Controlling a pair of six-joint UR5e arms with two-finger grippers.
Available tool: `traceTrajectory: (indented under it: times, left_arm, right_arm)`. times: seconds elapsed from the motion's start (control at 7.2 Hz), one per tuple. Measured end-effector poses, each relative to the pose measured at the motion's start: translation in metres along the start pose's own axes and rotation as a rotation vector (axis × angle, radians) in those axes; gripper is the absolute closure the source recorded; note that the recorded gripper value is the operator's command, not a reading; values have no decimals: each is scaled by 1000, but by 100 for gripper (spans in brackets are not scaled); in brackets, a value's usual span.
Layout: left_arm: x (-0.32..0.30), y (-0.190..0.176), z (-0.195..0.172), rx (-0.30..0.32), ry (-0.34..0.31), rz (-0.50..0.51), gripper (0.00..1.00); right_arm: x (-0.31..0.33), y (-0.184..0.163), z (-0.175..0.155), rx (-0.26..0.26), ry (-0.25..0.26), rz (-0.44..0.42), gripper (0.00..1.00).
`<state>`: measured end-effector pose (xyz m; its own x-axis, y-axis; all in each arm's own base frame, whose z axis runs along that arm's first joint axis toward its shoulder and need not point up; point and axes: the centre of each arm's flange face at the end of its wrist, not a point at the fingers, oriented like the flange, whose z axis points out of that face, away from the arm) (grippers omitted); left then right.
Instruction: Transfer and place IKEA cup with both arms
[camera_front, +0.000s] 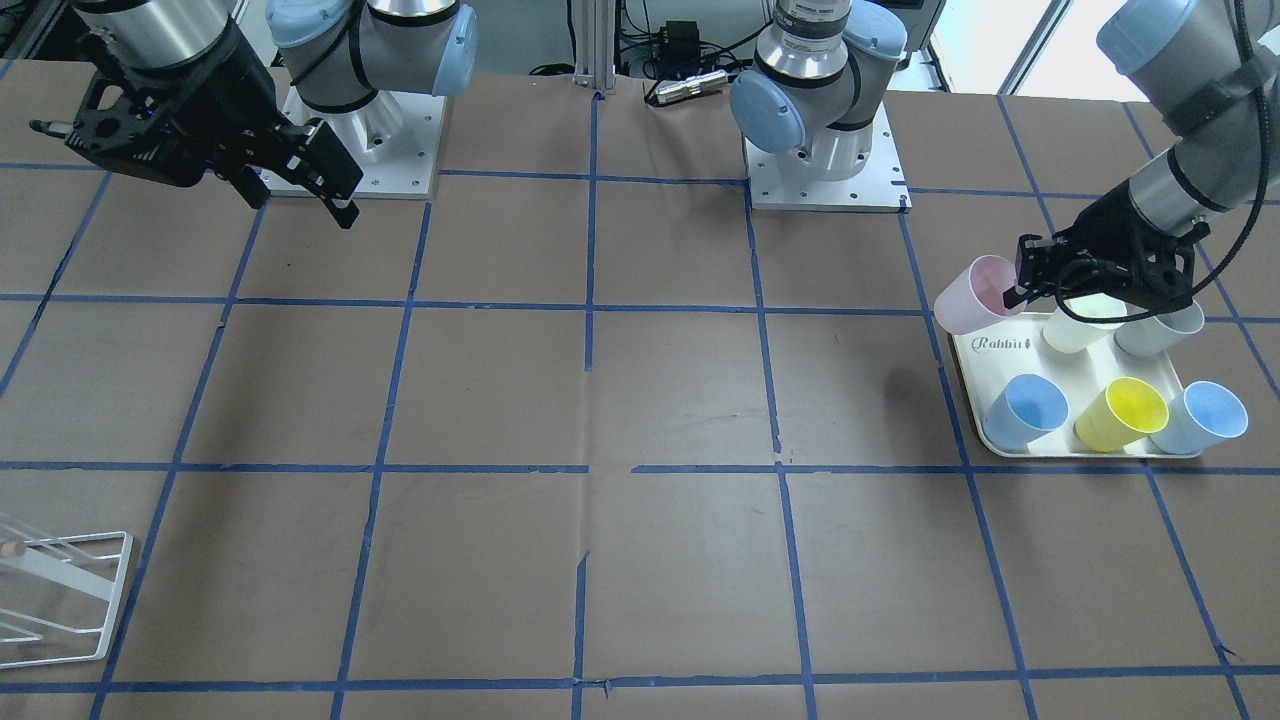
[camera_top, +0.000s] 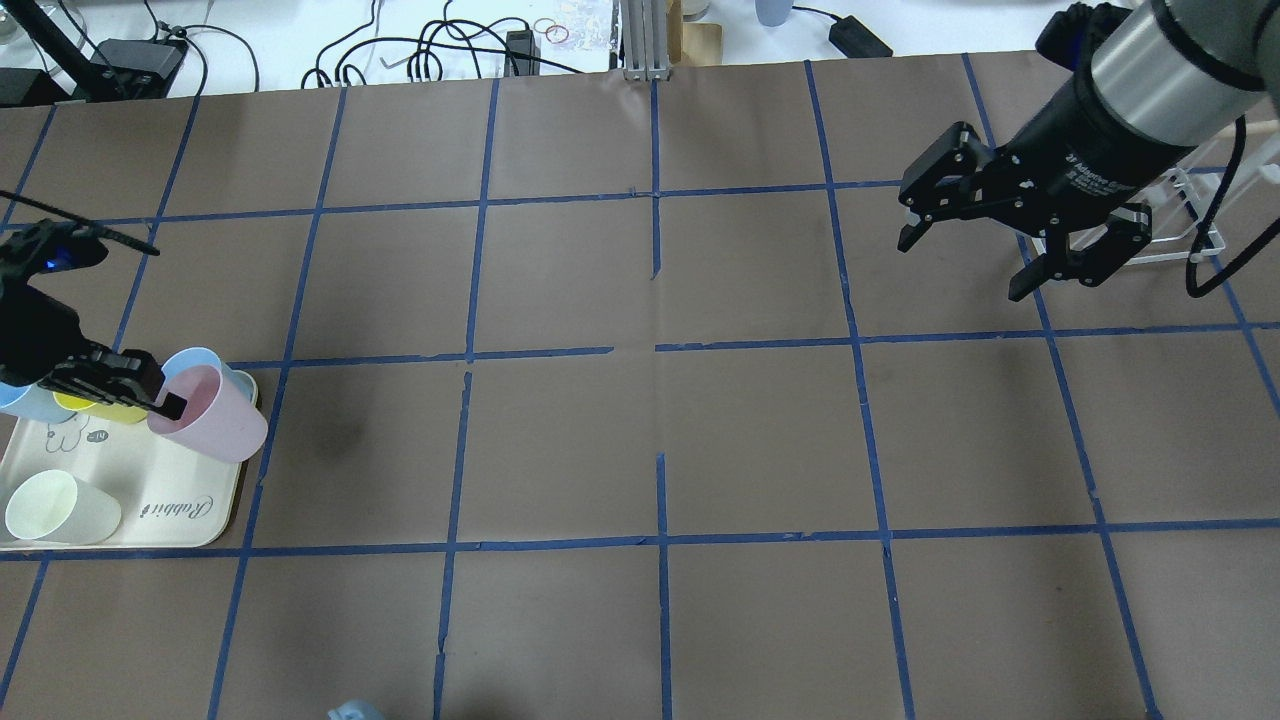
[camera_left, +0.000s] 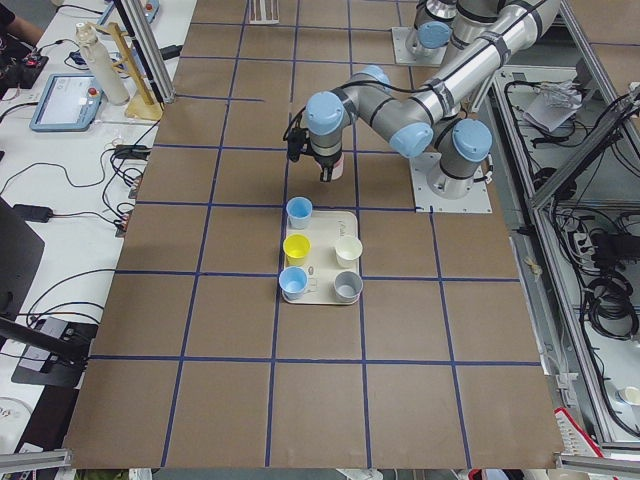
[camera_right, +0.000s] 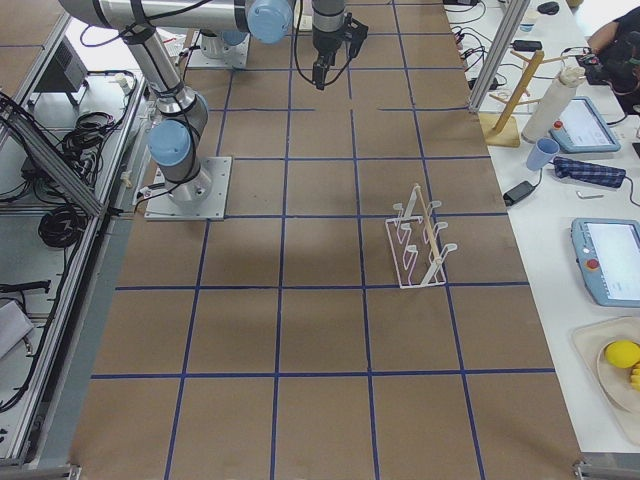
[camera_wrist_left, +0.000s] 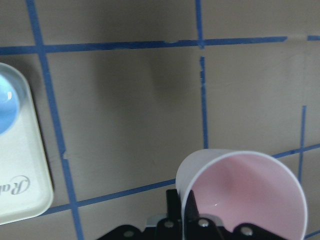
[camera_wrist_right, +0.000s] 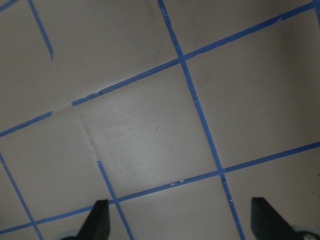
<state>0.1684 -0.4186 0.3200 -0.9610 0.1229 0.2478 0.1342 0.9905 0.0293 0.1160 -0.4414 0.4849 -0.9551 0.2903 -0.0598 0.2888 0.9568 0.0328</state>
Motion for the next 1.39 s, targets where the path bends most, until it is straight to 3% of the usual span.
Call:
traceTrajectory:
  times: [0.14,0.28,0.56,0.83,1.11,1.39]
  left_arm:
    - [-13,7,5,5,-27,19,100]
    - [-28,12,8,15,-62,50,100]
    - [-69,28,23,36,-98,63,100]
    - [-90,33,39,38,-98,88,100]
    - [-92,36,54,27,-76,91,100]
    - [-95,36,63,19,-63,89,100]
  right_arm:
    - [-10,9,4,20,90,-52,0]
    - [-16,13,5,32,129,-79,0]
    - [-15,11,5,54,144,-91,0]
    - [-11,7,11,35,112,-139,0]
    - [-5,1,18,9,24,-184,0]
    - [0,0,18,6,21,-218,0]
